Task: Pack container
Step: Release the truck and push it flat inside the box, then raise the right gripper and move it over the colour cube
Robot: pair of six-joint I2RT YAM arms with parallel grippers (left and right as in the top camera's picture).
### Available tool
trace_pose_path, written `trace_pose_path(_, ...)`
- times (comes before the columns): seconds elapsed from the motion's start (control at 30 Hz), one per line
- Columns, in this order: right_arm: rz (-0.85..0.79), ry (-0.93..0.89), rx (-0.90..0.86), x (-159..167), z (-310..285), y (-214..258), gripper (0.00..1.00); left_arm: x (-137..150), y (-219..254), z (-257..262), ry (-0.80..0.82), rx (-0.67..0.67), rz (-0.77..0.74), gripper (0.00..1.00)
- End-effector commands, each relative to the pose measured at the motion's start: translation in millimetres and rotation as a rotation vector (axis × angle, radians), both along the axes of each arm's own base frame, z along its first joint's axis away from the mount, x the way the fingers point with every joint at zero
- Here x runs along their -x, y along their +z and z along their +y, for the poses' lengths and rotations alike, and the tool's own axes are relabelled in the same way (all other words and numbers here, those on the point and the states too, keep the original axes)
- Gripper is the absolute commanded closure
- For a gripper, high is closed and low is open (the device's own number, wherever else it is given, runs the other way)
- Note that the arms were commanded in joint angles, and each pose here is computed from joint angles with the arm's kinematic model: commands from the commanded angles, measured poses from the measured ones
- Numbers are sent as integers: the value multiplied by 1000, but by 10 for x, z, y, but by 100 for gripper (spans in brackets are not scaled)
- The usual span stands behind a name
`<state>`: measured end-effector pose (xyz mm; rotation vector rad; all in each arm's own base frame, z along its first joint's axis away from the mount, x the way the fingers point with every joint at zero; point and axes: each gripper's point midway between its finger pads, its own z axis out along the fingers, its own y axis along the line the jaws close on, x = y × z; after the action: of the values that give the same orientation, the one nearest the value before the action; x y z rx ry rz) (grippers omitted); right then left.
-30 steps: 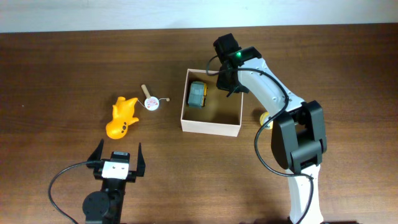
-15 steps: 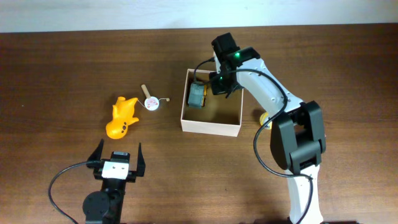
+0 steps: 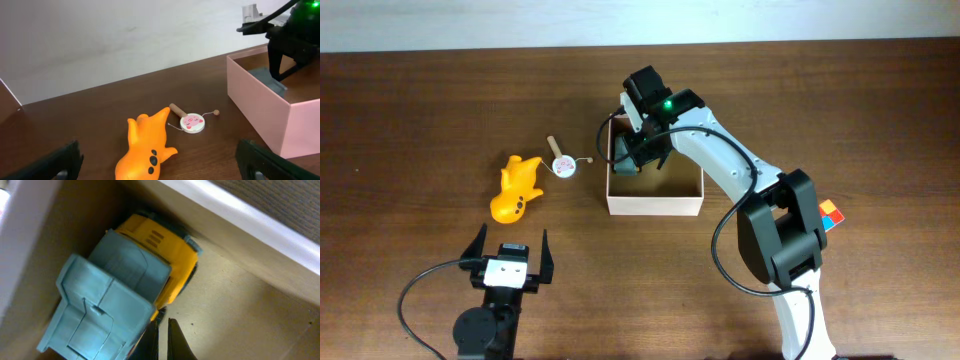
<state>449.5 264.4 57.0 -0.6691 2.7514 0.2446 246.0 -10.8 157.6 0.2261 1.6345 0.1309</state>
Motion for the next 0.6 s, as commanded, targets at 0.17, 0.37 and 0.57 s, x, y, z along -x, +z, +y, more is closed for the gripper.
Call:
trace_pose_path(0.17, 30, -18, 11, -50, -160, -149, 96, 3, -14, 16, 6, -16, 1, 1)
trace_pose_path(0.37, 42, -43, 17, -92, -285, -68, 96, 3, -14, 16, 6, -16, 1, 1)
trace_pose_path(0.57, 55, -36, 24, -42, -268, 422, 83, 3, -14, 16, 6, -16, 1, 1)
